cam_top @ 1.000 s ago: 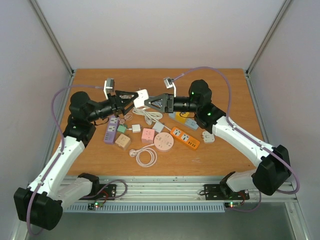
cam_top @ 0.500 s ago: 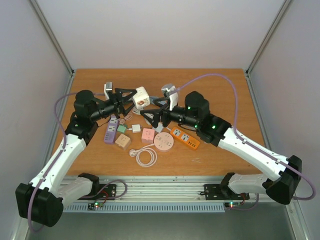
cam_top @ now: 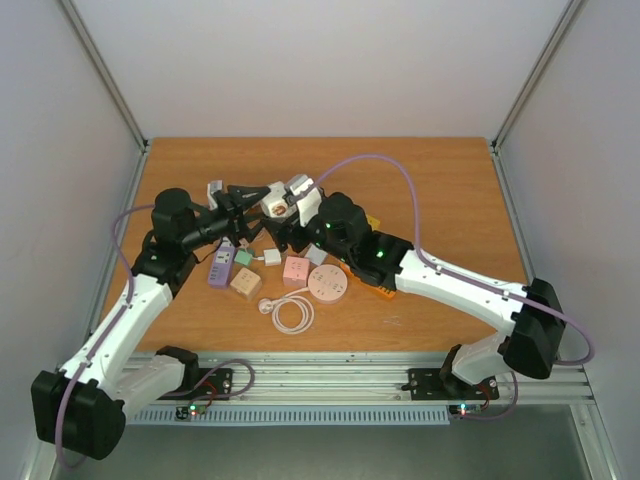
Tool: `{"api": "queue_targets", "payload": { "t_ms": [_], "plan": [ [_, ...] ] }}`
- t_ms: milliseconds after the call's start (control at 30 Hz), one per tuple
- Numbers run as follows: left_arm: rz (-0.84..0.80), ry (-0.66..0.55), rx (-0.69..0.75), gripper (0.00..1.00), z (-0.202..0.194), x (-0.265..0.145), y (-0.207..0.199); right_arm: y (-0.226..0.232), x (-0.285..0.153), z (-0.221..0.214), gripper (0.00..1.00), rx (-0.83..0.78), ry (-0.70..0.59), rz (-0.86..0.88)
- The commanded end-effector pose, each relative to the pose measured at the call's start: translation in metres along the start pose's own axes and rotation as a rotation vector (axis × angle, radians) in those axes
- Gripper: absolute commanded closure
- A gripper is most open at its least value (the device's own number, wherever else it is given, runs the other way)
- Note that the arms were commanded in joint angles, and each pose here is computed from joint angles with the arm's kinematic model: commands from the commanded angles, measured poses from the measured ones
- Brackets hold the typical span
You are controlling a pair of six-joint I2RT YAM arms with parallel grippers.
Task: Insert the plug
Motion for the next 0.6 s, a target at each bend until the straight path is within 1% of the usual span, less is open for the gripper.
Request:
{"api": "queue_targets", "payload": {
  "t_ms": [0, 167, 267, 333, 367, 400, 467, 500, 567],
  "plan": [
    [-0.047, 0.007, 0.008, 0.55, -0.008, -0.006, -0.01, -0.007, 0.007, 0.032, 0.1, -0.001, -0.106, -0.085],
    [-0.042, -0.002, -0.003, 0.55, -0.009, -0.01, -0.006, -0.01, 0.017, 0.029, 0.24, 0.018, -0.076, -0.121],
    [-0.042, -0.005, -0.006, 0.54, -0.01, -0.011, -0.004, -0.011, 0.019, 0.028, 0.38, 0.021, -0.065, -0.134],
    [-0.044, -0.012, -0.002, 0.5, -0.01, -0.012, -0.004, -0.012, 0.018, 0.027, 0.46, 0.022, -0.059, -0.14],
    [-0.045, -0.015, 0.005, 0.44, -0.01, -0.013, -0.005, -0.012, 0.018, 0.027, 0.49, 0.023, -0.056, -0.14],
    [-0.047, -0.021, 0.015, 0.36, -0.01, -0.014, -0.006, -0.012, 0.017, 0.027, 0.52, 0.022, -0.054, -0.141],
    [-0.047, -0.028, 0.048, 0.17, -0.012, -0.016, -0.009, -0.013, 0.014, 0.024, 0.55, 0.023, -0.017, -0.139],
    [-0.045, -0.032, 0.072, 0.11, -0.012, -0.017, -0.011, -0.013, 0.013, 0.023, 0.56, 0.028, -0.001, -0.136],
    [-0.008, -0.047, 0.128, 0.02, -0.014, -0.02, -0.012, -0.017, 0.008, 0.019, 0.57, 0.06, 0.032, -0.143]
  ]
}}
Point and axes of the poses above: each gripper's point midway between its finger pads, its own x axis out along the fingers, its own y axis along the line the jaws close on, z = x × y, the point moved 5 cm from there along -x, back along the fingers, and after that the axes turned 2 degrees about -x, right-handed, at the moved point
